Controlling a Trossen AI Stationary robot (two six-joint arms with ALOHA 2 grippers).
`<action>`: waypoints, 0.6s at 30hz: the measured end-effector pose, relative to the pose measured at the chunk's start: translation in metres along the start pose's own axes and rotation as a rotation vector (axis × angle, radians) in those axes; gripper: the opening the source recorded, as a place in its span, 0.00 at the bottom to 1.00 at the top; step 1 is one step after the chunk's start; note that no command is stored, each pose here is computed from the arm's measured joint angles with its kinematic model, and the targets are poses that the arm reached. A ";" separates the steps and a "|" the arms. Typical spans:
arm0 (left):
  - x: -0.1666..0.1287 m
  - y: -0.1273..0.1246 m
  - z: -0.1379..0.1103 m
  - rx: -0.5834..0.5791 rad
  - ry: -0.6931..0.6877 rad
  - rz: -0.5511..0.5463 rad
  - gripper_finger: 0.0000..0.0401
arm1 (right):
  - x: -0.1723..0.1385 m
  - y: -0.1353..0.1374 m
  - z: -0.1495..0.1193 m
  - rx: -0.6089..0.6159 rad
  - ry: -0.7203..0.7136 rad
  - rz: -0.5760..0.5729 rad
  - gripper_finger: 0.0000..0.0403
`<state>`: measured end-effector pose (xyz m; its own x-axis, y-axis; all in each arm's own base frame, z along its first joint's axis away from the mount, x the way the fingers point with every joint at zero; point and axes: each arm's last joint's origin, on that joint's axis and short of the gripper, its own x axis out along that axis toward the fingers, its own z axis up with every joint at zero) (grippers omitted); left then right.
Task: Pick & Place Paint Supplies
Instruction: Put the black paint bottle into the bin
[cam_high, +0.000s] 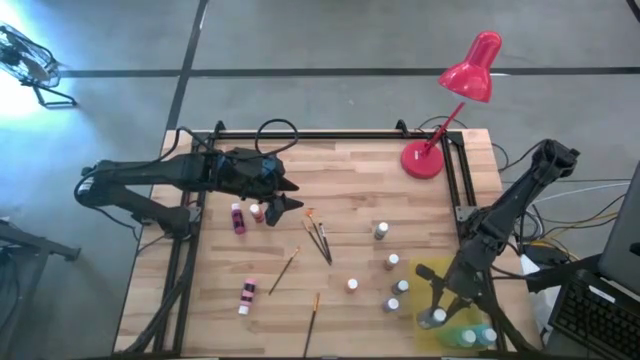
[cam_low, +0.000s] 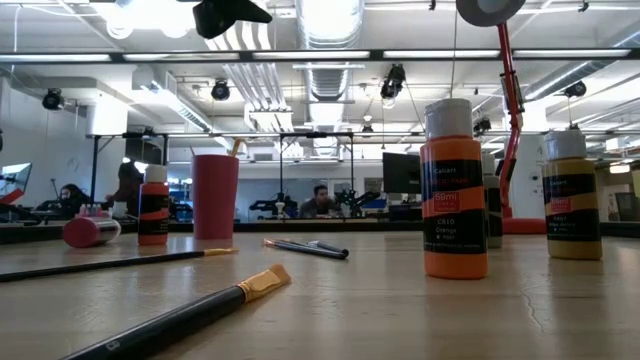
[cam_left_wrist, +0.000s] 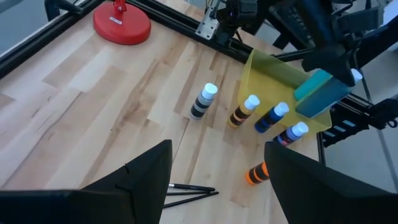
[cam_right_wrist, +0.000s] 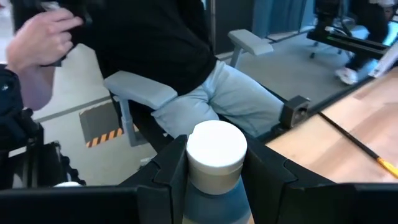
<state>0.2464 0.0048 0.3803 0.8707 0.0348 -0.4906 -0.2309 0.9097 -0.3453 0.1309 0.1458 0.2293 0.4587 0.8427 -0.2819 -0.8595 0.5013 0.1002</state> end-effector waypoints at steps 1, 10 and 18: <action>0.000 0.000 0.000 0.003 0.000 0.000 0.65 | 0.002 0.001 -0.001 -0.003 -0.004 0.008 0.28; 0.000 0.000 0.000 0.004 -0.002 0.005 0.65 | 0.015 0.014 -0.009 -0.034 -0.035 0.080 0.28; 0.000 0.000 0.000 0.000 -0.003 0.005 0.65 | 0.029 0.016 -0.017 -0.035 -0.034 0.056 0.28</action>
<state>0.2463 0.0051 0.3804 0.8707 0.0404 -0.4902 -0.2352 0.9095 -0.3427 0.1262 0.1751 0.2062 0.4163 0.8759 -0.2437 -0.8913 0.4461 0.0809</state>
